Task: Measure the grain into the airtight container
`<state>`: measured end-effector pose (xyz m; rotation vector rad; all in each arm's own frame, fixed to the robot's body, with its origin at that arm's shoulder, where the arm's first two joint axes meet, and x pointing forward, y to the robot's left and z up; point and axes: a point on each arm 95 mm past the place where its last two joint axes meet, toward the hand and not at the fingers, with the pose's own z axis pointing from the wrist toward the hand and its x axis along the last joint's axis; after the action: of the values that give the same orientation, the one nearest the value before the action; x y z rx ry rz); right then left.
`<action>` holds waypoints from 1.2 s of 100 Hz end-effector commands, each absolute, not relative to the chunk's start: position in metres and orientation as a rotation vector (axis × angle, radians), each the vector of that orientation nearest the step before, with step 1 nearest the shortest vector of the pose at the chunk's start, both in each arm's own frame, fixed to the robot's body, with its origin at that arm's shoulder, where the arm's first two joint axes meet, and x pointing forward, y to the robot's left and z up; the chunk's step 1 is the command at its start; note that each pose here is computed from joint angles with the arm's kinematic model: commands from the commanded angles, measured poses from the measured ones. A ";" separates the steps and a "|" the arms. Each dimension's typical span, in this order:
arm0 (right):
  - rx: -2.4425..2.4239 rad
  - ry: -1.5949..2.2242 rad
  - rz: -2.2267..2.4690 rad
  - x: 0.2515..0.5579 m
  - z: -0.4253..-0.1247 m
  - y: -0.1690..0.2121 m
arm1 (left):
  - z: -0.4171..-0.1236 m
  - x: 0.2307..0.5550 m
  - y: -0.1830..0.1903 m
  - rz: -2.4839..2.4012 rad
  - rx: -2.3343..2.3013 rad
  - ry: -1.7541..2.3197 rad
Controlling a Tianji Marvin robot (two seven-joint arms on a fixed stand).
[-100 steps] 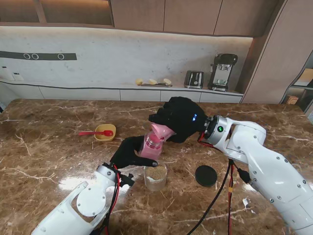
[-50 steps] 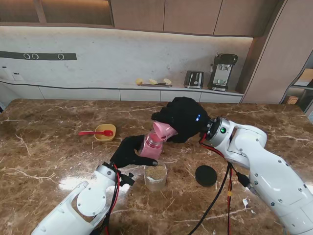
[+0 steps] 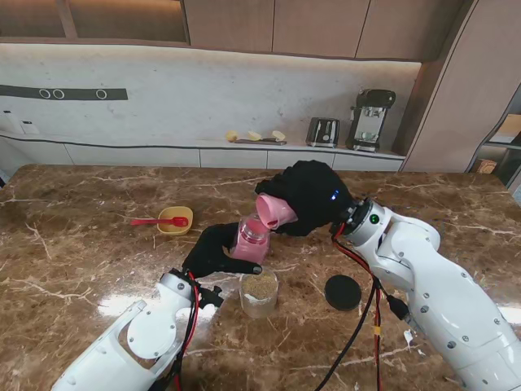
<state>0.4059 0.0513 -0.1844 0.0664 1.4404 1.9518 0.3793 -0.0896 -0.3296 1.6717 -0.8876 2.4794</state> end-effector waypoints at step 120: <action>1.198 1.014 2.173 0.435 -0.258 0.017 | -0.320 0.378 -0.083 2.525 1.668 -0.855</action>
<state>0.4318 0.0185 -0.2436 1.1282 0.9952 2.2135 0.3793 -0.0819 -0.3200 1.6606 -0.8597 2.5257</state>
